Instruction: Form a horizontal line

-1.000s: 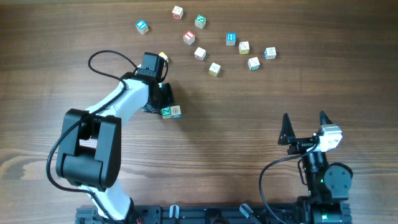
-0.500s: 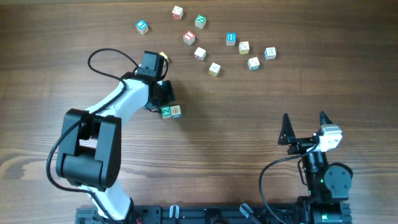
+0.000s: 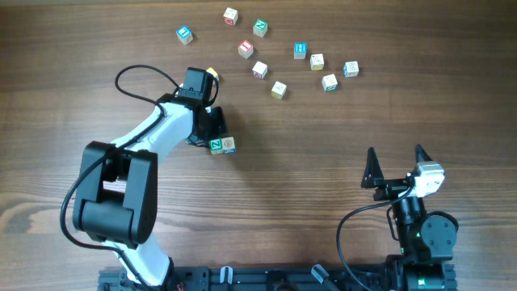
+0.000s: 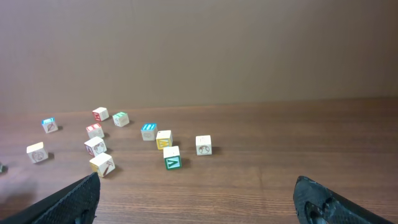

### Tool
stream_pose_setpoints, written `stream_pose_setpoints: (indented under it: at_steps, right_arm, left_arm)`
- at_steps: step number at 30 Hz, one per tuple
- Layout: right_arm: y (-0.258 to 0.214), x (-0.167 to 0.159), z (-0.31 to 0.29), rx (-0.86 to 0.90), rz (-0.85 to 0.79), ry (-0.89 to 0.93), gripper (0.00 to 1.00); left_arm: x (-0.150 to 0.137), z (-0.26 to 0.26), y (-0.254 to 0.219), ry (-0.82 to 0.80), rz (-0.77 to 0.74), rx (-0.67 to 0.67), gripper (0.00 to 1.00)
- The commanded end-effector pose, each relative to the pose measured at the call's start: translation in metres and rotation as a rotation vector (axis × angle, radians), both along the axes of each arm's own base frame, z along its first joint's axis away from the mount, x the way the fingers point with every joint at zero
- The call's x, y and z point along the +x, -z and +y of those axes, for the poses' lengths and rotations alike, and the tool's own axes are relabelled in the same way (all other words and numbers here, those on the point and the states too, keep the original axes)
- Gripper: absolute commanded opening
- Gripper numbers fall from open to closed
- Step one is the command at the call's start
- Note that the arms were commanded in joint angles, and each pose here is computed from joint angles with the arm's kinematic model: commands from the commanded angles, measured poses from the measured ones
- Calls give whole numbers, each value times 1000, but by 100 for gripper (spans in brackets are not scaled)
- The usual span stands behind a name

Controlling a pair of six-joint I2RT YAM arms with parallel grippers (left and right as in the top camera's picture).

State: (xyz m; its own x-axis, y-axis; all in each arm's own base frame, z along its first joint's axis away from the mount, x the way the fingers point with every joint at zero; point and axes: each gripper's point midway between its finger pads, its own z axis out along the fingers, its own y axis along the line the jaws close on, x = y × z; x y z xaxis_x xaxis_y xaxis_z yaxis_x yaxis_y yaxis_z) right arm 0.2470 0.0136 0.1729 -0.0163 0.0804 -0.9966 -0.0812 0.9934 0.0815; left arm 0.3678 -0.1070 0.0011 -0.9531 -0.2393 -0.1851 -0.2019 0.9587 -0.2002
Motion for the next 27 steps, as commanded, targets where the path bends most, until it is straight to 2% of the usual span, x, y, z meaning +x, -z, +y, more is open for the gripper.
stream_pose_setpoints:
  at_steps: [1, 3, 5, 9, 13, 18, 23, 27]
  right_arm:
    - [-3, -1, 3, -10, -13, -17, 100]
    - [-3, -1, 3, -10, -13, -17, 99]
    - [-3, -1, 3, -10, -13, -17, 100]
    - [-3, -1, 3, -10, -13, -17, 100]
    - [-3, -1, 3, -10, -13, -17, 100]
    - [-3, -1, 3, -10, -13, -17, 100]
    - [-3, -1, 3, -10, -13, -17, 100]
    - [-3, -1, 3, -10, -13, -17, 100]
  left_arm:
    - [21, 9, -3, -9, -85, 60, 4]
    - [36, 20, -8, -41, -153, 127, 4]
    - [37, 33, -9, -81, -162, 187, 4]
    - [18, 45, -3, -169, -80, 231, 4]
    - [-12, 48, 4, -157, 43, 245, 4]
    - [-25, 26, 8, -110, 114, 124, 4]
    - [-20, 23, 7, -81, 91, 113, 4]
    - [-20, 16, 7, 22, 87, 95, 4]
